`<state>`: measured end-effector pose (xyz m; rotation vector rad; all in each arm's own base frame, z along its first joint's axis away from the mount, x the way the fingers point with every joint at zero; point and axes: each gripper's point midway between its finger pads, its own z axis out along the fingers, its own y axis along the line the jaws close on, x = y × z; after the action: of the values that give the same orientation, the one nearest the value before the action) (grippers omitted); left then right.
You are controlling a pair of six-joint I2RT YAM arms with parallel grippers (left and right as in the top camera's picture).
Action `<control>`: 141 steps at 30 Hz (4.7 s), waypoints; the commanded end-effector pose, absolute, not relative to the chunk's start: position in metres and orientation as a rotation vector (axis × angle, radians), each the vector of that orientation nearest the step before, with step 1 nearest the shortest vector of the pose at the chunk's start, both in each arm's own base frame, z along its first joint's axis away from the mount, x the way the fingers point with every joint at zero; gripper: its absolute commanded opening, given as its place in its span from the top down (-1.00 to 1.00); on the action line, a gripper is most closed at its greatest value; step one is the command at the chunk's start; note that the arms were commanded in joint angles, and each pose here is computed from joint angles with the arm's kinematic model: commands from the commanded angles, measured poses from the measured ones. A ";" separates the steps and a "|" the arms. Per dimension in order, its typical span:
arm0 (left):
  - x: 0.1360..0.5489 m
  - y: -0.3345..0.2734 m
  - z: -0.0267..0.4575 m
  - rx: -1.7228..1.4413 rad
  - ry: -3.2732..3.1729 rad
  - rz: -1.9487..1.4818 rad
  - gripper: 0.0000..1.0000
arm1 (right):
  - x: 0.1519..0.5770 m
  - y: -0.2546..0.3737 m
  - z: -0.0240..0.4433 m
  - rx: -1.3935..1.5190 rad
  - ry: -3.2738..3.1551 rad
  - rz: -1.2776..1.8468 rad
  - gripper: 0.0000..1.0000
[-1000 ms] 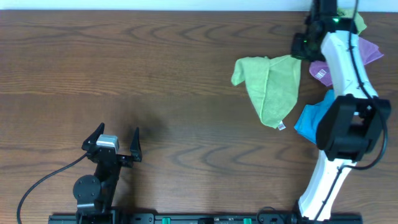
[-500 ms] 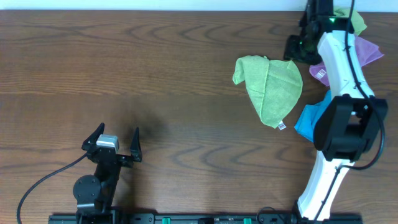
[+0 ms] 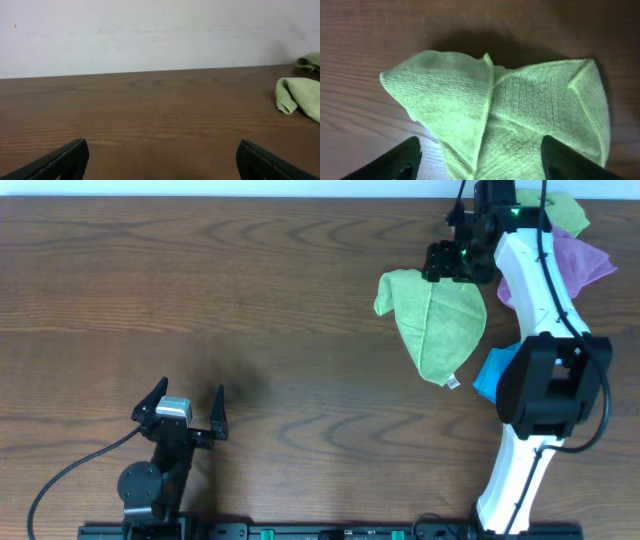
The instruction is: Fold the cloth
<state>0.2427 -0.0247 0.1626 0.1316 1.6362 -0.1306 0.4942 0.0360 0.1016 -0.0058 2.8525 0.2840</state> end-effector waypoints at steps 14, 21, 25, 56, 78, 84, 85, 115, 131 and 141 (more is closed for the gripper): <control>0.239 -0.043 0.145 0.193 1.683 -0.244 -0.91 | 0.493 -0.029 0.111 -0.022 2.843 0.070 -0.84; 0.240 -0.041 0.160 0.194 1.625 -0.221 -0.91 | 0.486 -0.038 0.109 -0.044 2.867 0.068 -0.89; 0.237 -0.050 0.197 0.250 1.467 -0.238 -0.91 | 0.476 -0.037 0.107 -0.058 2.908 0.075 -0.89; 0.364 -0.127 0.235 0.356 1.808 -0.816 -0.91 | 0.450 -0.010 0.109 -0.035 2.980 0.355 -0.39; 0.466 -0.328 0.162 0.707 1.999 -1.067 -0.92 | 0.480 -0.016 0.166 -0.039 2.710 0.453 -0.29; 0.480 -0.358 0.140 0.717 2.041 -1.108 -0.93 | 0.481 -0.015 0.167 -0.043 2.703 0.467 -0.27; 0.482 -0.361 0.137 0.713 2.045 -1.113 -0.93 | 0.481 -0.013 0.168 -0.045 2.699 0.481 -0.27; 0.502 -0.380 0.048 0.610 2.202 -0.923 -0.20 | 0.481 -0.002 0.170 -0.070 2.692 0.526 -0.10; 0.511 -0.366 0.046 0.587 2.213 -0.905 0.89 | 0.483 -0.002 0.170 -0.073 2.683 0.521 -0.02; 0.538 -0.279 0.051 0.460 2.324 -0.798 0.89 | 0.489 -0.002 0.173 -0.082 2.658 0.513 -0.03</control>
<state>0.5257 -0.2955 0.0239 0.4377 2.3761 -0.8364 0.4867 -0.0074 0.1608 -0.0507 2.6925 0.5001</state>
